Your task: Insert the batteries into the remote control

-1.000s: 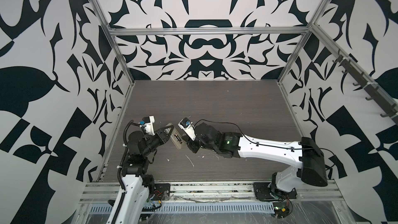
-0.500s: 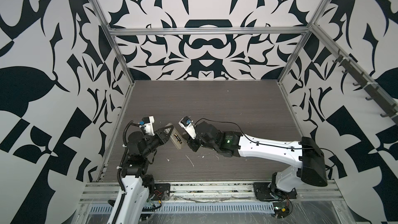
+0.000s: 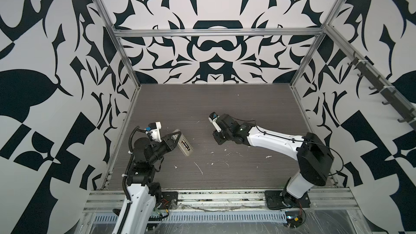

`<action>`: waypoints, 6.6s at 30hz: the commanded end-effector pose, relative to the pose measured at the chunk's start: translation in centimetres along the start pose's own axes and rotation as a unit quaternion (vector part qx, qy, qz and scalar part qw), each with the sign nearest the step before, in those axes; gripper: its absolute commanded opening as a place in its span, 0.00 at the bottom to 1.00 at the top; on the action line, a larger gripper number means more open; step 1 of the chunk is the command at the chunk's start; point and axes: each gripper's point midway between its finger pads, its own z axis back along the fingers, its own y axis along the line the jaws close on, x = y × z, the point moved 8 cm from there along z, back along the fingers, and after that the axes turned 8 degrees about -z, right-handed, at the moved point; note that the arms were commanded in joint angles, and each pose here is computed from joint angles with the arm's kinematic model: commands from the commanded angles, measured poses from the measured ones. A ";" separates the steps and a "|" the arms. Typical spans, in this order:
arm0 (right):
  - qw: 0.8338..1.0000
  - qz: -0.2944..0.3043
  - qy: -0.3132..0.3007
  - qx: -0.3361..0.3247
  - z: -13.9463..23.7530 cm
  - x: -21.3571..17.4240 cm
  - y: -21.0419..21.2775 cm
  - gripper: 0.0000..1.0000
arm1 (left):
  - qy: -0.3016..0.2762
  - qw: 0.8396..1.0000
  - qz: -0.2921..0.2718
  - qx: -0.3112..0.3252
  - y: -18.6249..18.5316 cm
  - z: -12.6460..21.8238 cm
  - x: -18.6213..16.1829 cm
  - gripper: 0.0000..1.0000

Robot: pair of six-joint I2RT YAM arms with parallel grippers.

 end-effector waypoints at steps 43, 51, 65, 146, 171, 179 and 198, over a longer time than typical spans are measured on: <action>0.992 0.001 0.114 0.062 -5.5 -2.2 2.5 0.47 | -0.016 1.000 -0.017 0.005 -0.2 0.5 0.2 0.00; 0.989 0.013 0.125 0.071 -5.5 -3.5 4.1 0.44 | -0.016 1.000 -0.017 0.006 -0.2 0.5 0.2 0.00; 0.985 0.018 0.160 0.067 -4.1 -6.3 4.7 0.41 | -0.016 1.000 -0.017 0.009 -0.1 0.4 0.3 0.00; 0.979 -0.024 0.193 -0.063 0.7 -9.2 0.9 0.64 | -0.007 1.000 -0.017 -0.005 -0.2 0.3 0.1 0.00; 0.972 -0.038 0.222 -0.061 -0.7 -10.6 0.2 0.48 | -0.006 1.000 -0.015 -0.003 -0.1 0.3 -0.1 0.00; 0.972 -0.041 0.226 -0.060 -0.7 -10.9 0.1 0.43 | -0.006 1.000 -0.016 -0.003 -0.1 0.3 -0.1 0.00; 0.969 -0.049 0.231 -0.065 0.1 -11.3 -0.2 0.38 | -0.005 1.000 -0.015 -0.004 0.0 0.2 -0.1 0.00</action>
